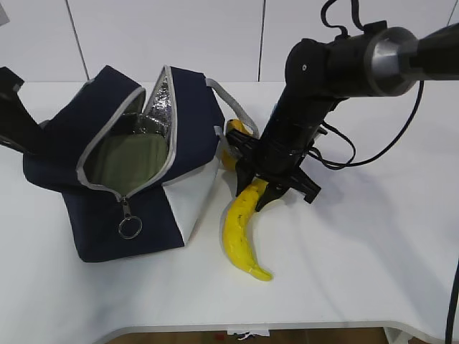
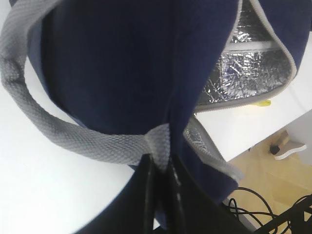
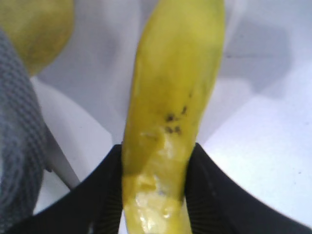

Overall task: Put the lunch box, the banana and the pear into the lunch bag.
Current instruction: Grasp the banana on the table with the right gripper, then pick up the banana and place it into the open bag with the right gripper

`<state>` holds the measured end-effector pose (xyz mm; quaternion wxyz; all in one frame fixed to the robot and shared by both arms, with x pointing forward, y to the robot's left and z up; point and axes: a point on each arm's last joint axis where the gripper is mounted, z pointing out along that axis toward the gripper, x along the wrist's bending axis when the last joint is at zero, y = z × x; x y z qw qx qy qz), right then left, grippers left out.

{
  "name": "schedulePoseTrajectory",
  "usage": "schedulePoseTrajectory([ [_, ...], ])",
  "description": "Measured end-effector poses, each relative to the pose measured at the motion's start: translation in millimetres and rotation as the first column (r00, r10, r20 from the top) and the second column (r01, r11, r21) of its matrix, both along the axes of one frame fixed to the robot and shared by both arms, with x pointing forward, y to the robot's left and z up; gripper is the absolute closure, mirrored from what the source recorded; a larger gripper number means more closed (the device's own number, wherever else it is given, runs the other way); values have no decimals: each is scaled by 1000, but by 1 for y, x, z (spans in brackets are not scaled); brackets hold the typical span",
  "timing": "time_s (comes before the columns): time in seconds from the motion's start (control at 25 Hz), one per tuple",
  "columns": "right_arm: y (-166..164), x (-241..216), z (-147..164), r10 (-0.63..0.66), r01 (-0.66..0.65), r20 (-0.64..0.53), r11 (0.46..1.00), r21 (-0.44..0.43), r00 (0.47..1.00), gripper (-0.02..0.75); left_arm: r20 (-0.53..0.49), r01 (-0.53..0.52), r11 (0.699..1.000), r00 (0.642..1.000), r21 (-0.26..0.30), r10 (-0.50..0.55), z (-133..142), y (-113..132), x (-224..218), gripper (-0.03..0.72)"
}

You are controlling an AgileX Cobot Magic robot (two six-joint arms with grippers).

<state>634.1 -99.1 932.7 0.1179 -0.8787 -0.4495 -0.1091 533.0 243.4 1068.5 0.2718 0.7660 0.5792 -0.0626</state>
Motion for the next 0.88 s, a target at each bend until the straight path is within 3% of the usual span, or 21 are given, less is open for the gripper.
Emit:
schedulePoseTrajectory([
  [0.24, -1, -2, 0, 11, -12, -26, 1000, -13, 1000, 458, 0, 1, 1000, 1000, 6, -1, 0, 0, 0, 679],
  [0.48, -14, -8, 5, 36, -46, -71, 988, -147, 997, 461, 0, 1, 1000, 1000, 6, -1, 0, 0, 0, 679],
  [0.64, -23, -9, 19, 69, -76, -38, 970, -230, 997, 461, 0, 2, 1000, 1000, 8, -2, 0, 1, 0, 679],
  [0.88, -23, -6, 55, 176, -158, 64, 961, -227, 982, 461, 0, 2, 1000, 1000, 8, -2, 0, 1, 0, 679],
])
